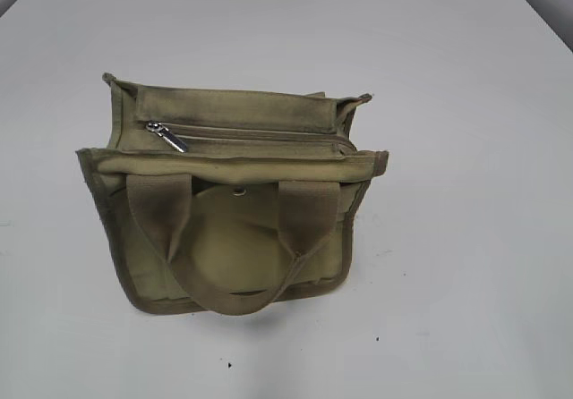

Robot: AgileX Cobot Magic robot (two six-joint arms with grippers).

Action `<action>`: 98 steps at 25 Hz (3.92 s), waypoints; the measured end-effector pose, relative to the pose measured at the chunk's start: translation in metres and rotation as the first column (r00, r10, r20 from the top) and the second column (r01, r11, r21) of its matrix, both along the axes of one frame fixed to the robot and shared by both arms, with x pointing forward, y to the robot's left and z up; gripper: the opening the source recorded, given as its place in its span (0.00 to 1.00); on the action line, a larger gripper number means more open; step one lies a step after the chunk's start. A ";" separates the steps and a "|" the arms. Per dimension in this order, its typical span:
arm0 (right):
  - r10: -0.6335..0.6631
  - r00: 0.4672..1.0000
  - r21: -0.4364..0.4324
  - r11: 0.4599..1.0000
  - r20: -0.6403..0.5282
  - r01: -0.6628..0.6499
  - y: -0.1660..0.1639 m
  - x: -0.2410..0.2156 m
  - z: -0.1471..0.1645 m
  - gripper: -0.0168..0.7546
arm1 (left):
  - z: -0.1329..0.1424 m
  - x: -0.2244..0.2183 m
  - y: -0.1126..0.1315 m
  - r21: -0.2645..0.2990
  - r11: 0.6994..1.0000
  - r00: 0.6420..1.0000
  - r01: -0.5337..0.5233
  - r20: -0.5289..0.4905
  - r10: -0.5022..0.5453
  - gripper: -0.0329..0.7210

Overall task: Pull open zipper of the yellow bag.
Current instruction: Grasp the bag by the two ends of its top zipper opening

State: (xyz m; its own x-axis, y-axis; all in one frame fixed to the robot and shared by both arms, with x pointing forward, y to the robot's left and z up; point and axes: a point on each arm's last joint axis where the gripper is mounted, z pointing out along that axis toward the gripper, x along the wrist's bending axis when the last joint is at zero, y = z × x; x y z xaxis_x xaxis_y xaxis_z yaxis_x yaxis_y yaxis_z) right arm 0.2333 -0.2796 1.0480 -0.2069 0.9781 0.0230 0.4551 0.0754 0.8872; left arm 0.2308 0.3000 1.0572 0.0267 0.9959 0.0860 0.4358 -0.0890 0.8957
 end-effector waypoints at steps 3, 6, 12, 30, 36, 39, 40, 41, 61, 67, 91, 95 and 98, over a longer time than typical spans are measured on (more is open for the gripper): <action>0.000 1.000 0.000 1.000 0.001 0.000 0.000 0.000 0.000 0.79 | 0.000 0.000 0.000 0.000 1.000 1.000 0.000 0.000 0.000 0.62; 0.000 1.000 0.000 1.000 0.001 0.000 0.000 0.000 0.000 0.79 | 0.000 0.000 0.000 0.000 1.000 1.000 0.000 0.000 0.000 0.62; 0.000 1.000 0.000 1.000 0.000 0.000 0.000 0.000 0.000 0.79 | 0.000 0.000 0.000 0.001 1.000 1.000 -0.001 0.000 0.001 0.62; -0.004 1.000 0.014 1.000 -0.021 0.004 -0.001 0.022 0.009 0.77 | 0.031 0.073 -0.025 -0.316 0.929 0.979 0.195 0.012 -0.201 0.62; 0.009 0.993 0.063 0.998 0.118 -0.016 0.000 0.056 0.031 0.71 | 0.030 0.135 -0.046 -0.505 0.834 0.945 0.222 -0.099 -0.312 0.62; 0.048 0.993 0.058 0.997 0.111 -0.055 0.004 0.080 0.039 0.70 | 0.029 0.170 -0.056 -0.575 0.791 0.909 0.208 -0.184 -0.373 0.62; 0.073 0.993 0.041 0.996 0.090 -0.077 0.007 0.089 0.040 0.70 | 0.026 0.180 -0.059 -0.589 0.783 0.894 0.200 -0.217 -0.392 0.62; 0.094 0.993 0.028 0.995 0.073 -0.096 0.009 0.097 0.041 0.70 | 0.025 0.190 -0.061 -0.601 0.776 0.881 0.191 -0.244 -0.405 0.62; 0.605 0.788 -0.279 0.742 -0.110 -0.609 0.139 0.248 0.051 0.68 | -0.025 0.289 -0.109 -0.747 0.665 0.725 0.022 -0.446 -0.525 0.62; 0.711 0.694 -0.332 0.631 -0.112 -0.701 0.193 0.265 0.043 0.68 | -0.026 0.294 -0.109 -0.758 0.653 0.751 0.002 -0.430 -0.501 0.53; 0.757 0.614 -0.278 0.555 -0.222 -0.784 0.265 0.298 -0.013 0.56 | -0.020 0.290 -0.117 -0.821 0.569 0.712 0.042 -0.375 -0.593 0.06; 0.759 0.599 -0.269 0.539 -0.257 -0.798 0.265 0.298 -0.019 0.54 | -0.021 0.291 -0.118 -0.823 0.566 0.713 0.043 -0.371 -0.595 0.06; 0.761 0.591 -0.260 0.534 -0.268 -0.805 0.265 0.297 -0.019 0.53 | -0.021 0.290 -0.118 -0.823 0.565 0.708 0.053 -0.368 -0.602 0.06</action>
State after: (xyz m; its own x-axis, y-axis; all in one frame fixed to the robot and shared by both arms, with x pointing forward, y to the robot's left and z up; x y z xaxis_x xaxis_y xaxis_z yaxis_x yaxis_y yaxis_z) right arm 0.5300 -0.0145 1.0290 -0.9106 0.3731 -0.1780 0.1596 0.7144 0.6813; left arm 0.5210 0.1821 1.0365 0.1318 0.5953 -0.7926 0.9345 0.1922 0.2997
